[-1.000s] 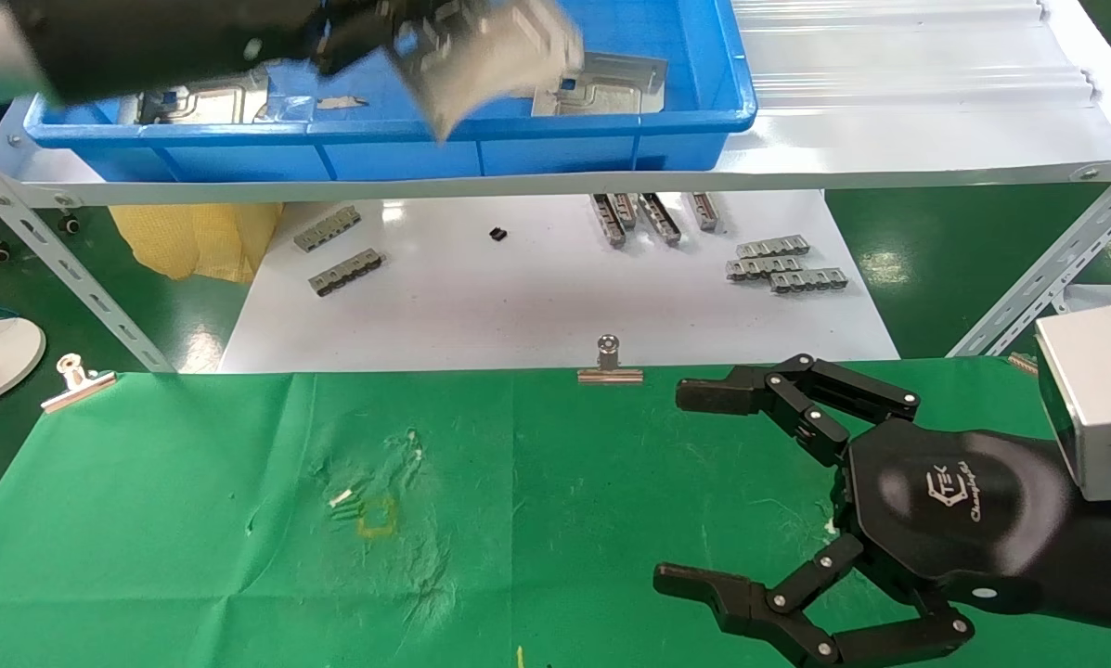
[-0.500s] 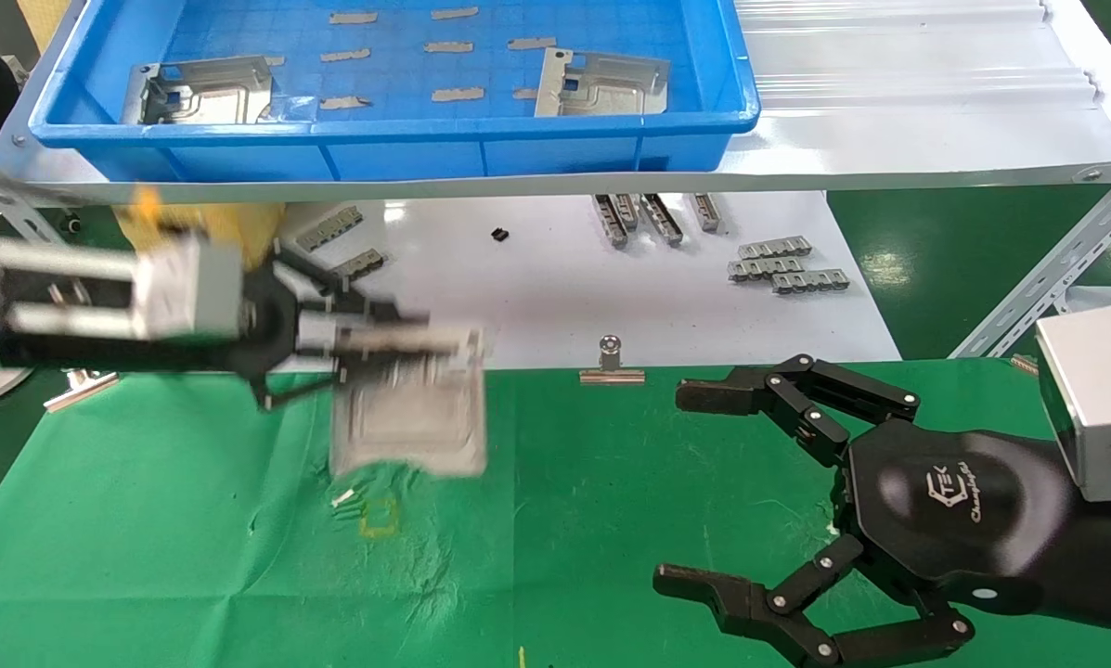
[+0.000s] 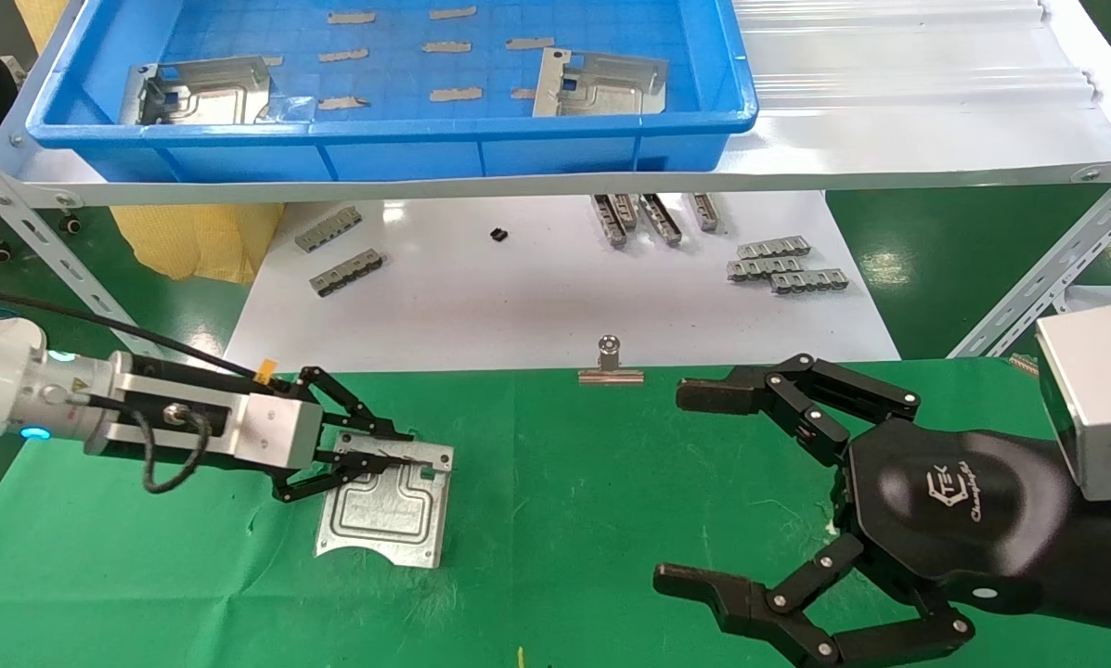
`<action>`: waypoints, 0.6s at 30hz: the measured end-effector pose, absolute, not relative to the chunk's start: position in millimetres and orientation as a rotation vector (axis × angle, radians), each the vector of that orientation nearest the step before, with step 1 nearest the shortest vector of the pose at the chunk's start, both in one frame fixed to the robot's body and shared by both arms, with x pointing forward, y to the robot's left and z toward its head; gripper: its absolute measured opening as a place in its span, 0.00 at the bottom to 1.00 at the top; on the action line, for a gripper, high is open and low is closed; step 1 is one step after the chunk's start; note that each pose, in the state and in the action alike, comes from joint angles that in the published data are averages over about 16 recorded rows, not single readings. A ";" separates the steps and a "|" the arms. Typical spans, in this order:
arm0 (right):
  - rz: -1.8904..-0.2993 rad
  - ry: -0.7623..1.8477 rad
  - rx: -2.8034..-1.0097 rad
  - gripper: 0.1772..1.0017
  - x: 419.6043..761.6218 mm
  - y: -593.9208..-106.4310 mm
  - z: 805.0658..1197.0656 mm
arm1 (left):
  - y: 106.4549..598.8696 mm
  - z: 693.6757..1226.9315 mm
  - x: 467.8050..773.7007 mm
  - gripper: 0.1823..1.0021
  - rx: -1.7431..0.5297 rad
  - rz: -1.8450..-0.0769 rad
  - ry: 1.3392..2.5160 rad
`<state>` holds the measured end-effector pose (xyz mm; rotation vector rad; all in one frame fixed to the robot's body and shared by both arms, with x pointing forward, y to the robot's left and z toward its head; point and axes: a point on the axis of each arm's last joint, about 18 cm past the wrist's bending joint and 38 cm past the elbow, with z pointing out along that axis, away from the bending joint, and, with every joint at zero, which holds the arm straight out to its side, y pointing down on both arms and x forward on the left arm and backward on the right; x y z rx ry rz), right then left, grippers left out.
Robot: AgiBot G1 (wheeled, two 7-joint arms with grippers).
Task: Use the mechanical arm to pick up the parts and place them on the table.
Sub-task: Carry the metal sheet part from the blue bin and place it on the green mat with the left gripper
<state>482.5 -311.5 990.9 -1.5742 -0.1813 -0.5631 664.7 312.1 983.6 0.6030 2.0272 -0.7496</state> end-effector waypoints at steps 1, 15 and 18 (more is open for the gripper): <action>-0.563 -0.181 -1.574 1.00 482.5 -311.5 990.9 | 312.7 981.1 666.6 0.11 0.599 -0.740 2.030; -0.563 -0.181 -1.574 1.00 482.5 -311.5 990.9 | 325.3 968.3 662.9 0.19 0.426 -0.912 2.025; -0.563 -0.181 -1.574 1.00 482.5 -311.5 990.9 | 330.0 966.6 658.4 0.22 0.319 -1.042 1.998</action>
